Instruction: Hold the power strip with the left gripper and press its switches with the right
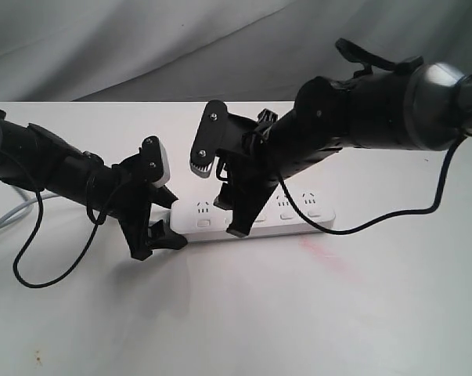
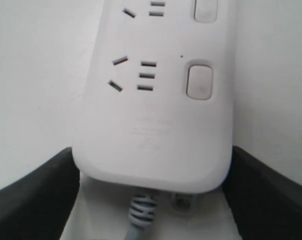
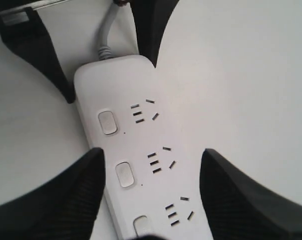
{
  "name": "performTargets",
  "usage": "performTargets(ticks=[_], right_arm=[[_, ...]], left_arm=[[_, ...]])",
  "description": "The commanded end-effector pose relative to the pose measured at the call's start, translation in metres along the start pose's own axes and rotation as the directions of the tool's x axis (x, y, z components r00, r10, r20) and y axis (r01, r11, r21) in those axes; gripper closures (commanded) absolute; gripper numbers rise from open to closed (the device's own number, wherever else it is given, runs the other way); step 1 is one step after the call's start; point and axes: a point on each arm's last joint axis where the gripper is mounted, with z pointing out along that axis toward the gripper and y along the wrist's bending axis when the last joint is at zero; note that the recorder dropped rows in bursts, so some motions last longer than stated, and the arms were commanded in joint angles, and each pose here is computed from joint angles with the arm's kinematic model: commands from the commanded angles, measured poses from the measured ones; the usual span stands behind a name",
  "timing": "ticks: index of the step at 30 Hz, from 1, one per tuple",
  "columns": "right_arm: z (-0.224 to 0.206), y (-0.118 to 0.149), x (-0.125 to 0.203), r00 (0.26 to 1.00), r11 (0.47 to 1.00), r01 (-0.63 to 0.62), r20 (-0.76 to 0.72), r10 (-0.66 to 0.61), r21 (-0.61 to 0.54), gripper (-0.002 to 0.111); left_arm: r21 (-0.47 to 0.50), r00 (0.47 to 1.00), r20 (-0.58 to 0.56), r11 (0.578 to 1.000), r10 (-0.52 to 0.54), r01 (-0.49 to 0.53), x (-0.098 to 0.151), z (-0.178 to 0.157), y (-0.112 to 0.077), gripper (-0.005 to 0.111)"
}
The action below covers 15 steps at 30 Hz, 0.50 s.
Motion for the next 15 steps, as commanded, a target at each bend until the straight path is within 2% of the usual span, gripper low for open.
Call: performTargets(ticks=[1,6,15], right_arm=[[-0.008,-0.001,-0.002,1.0,1.0,-0.002,-0.001,0.002,-0.004,0.055],[-0.017,-0.005,0.002,1.0,1.0,-0.014,0.004,0.014,0.014,0.055],[-0.03,-0.002,0.028,0.998,0.998,-0.051,-0.024,0.052,0.042,0.055]], left_arm=[[-0.001,1.0,-0.001,1.0,0.011,-0.011,-0.002,0.001,-0.001,0.047],[-0.001,1.0,-0.001,1.0,0.011,-0.011,-0.002,0.001,-0.001,0.047],[-0.001,1.0,-0.001,1.0,0.011,-0.011,-0.002,0.001,-0.001,0.047]])
